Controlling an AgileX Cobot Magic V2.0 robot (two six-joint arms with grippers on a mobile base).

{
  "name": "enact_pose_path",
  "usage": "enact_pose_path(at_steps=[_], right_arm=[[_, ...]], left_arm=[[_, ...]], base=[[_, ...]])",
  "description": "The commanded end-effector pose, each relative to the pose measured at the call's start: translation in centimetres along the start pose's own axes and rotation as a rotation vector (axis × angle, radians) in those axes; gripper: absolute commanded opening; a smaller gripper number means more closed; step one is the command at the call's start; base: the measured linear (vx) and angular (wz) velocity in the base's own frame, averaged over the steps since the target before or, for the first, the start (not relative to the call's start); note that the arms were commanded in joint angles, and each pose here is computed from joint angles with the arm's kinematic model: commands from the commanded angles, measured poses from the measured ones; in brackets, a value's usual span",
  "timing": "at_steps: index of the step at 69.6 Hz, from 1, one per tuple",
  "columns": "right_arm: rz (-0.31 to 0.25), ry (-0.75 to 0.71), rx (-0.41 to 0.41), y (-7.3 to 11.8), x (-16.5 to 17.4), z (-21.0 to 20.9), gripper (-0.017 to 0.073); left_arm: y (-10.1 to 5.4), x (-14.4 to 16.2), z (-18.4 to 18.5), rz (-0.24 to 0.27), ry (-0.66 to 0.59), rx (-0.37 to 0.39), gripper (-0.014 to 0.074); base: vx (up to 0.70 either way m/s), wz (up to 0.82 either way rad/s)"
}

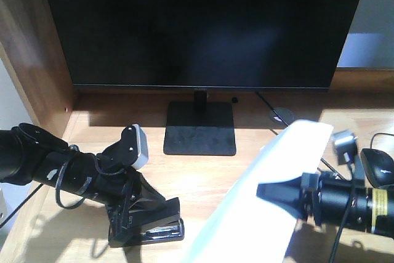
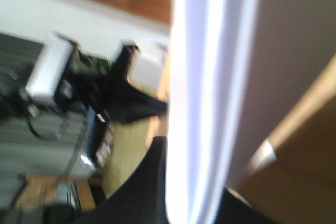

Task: Grab stapler and paper to desk for stapling
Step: 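Swing the right gripper with the paper over the desk and lower it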

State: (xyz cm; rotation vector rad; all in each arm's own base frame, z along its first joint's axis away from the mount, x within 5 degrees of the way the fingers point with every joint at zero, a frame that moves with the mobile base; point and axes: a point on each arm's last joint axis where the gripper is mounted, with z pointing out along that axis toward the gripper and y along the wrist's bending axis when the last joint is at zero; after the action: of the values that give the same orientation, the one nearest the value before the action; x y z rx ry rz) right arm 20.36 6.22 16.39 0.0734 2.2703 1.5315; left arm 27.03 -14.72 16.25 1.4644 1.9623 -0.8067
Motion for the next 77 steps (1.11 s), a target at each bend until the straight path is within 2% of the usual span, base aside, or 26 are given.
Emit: enact_pose_path(at_steps=[1, 13, 23, 28, 35, 42, 55, 69, 77], right_arm=[[-0.031, 0.092, -0.175, 1.4, 0.3, -0.1, -0.0003], [-0.026, 0.209, -0.153, 0.3, 1.3, 0.1, -0.0003], [-0.067, 0.239, -0.152, 0.2, 1.6, 0.1, -0.0003], [-0.115, 0.242, -0.157, 0.2, 1.7, 0.1, -0.0003], [-0.219, 0.251, -0.167, 0.2, 1.8, 0.1, -0.0003], [-0.25, 0.258, -0.172, 0.2, 1.9, 0.1, -0.0003], [-0.355, 0.321, -0.208, 1.0, 3.0, 1.7, -0.0003], [-0.353, 0.234, -0.164, 1.3, 2.6, 3.1, -0.0003], [-0.329, 0.173, -0.157, 1.4, 2.1, 3.2, -0.0003]], left_arm=[[-0.2, -1.8, -0.9, 0.016, -0.077, -0.004, -0.0008], [-0.2, -1.8, -0.9, 0.016, -0.077, -0.004, -0.0008], [-0.2, -1.8, -0.9, 0.016, -0.077, -0.004, -0.0008], [-0.2, -1.8, -0.9, 0.016, -0.077, -0.004, -0.0008], [-0.2, -1.8, -0.9, 0.016, -0.077, -0.004, -0.0008], [-0.2, -1.8, -0.9, 0.016, -0.077, -0.004, -0.0008], [-0.2, -1.8, -0.9, 0.015, -0.077, -0.004, -0.0008], [-0.2, -1.8, -0.9, 0.015, -0.077, -0.004, -0.0008], [-0.2, -1.8, -0.9, 0.015, -0.077, -0.004, -0.0008]], base=[[0.0, 0.0], [0.0, 0.0], [0.0, 0.0], [0.0, 0.0], [0.0, 0.0], [0.0, 0.0], [0.0, 0.0], [0.0, 0.0], [0.0, 0.0]])
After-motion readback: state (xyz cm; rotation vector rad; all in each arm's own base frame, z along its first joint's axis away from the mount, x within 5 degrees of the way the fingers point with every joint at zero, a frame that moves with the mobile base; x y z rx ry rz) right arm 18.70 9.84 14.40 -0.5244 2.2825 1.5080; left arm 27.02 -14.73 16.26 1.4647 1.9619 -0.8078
